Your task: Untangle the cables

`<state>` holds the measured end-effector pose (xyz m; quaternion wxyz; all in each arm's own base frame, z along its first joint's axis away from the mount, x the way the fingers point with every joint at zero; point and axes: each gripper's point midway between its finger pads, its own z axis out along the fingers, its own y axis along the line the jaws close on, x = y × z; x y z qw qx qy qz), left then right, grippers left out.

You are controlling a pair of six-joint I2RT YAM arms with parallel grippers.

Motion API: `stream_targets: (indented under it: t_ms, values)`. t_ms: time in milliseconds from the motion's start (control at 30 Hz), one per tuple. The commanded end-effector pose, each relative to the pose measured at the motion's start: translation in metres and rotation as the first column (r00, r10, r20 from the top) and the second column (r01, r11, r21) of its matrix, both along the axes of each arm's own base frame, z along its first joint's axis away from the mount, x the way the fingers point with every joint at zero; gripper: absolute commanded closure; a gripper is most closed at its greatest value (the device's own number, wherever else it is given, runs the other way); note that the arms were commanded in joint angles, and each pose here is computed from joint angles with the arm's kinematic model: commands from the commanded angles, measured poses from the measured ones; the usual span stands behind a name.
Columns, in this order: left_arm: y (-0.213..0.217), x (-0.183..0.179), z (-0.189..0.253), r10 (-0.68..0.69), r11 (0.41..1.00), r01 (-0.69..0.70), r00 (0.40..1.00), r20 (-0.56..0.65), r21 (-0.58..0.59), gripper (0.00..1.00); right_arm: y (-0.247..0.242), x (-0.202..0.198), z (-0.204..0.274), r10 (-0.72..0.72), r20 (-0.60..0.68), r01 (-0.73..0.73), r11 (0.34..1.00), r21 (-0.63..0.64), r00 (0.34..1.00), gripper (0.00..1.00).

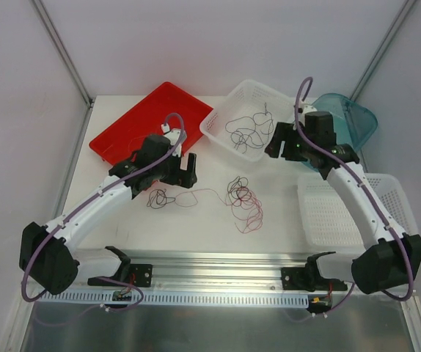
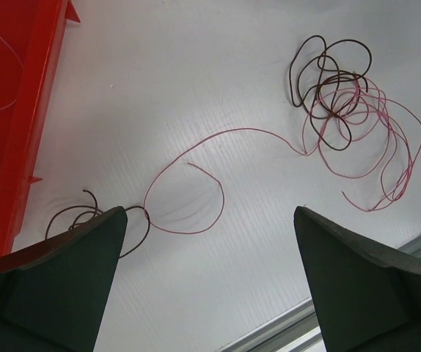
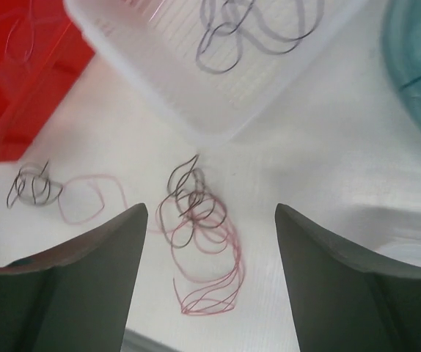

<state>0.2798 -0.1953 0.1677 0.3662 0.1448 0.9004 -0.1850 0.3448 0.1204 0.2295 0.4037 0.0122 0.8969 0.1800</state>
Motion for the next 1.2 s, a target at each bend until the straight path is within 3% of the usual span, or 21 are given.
stream_targets:
  t_ms: [0, 200, 567, 733, 967, 1133, 1167]
  values:
    - [0.005, -0.002, -0.009, 0.064, 0.998, -0.064, 0.996, -0.064, 0.000, 0.01, 0.036, -0.034, -0.016, 0.171, -0.035, -0.171, 0.985, -0.005, 0.985, 0.26]
    - [0.045, -0.004, -0.041, 0.355, 0.933, -0.342, 0.927, -0.123, 0.115, 0.01, 0.081, -0.077, -0.049, 0.320, -0.088, -0.322, 0.947, -0.001, 0.943, 0.26]
    - [0.096, -0.009, -0.076, 0.572, 0.803, -0.539, 0.818, -0.070, 0.254, 0.01, 0.102, -0.130, -0.060, 0.434, -0.070, -0.432, 0.901, 0.045, 0.898, 0.24]
    - [0.107, -0.007, -0.094, 0.628, 0.759, -0.578, 0.772, -0.101, 0.300, 0.09, 0.094, -0.143, -0.064, 0.432, -0.064, -0.431, 0.902, 0.035, 0.899, 0.24]
    - [0.106, -0.013, -0.121, 0.646, 0.743, -0.564, 0.745, -0.164, 0.361, 0.37, 0.080, -0.151, -0.069, 0.414, -0.057, -0.414, 0.910, 0.005, 0.908, 0.24]
    - [0.105, -0.018, -0.124, 0.642, 0.748, -0.558, 0.745, -0.180, 0.359, 0.84, 0.080, -0.152, -0.069, 0.414, -0.049, -0.414, 0.910, 0.013, 0.909, 0.24]
    - [0.104, -0.019, -0.120, 0.638, 0.754, -0.560, 0.749, -0.179, 0.345, 0.88, 0.080, -0.152, -0.068, 0.414, -0.045, -0.414, 0.910, 0.015, 0.909, 0.24]
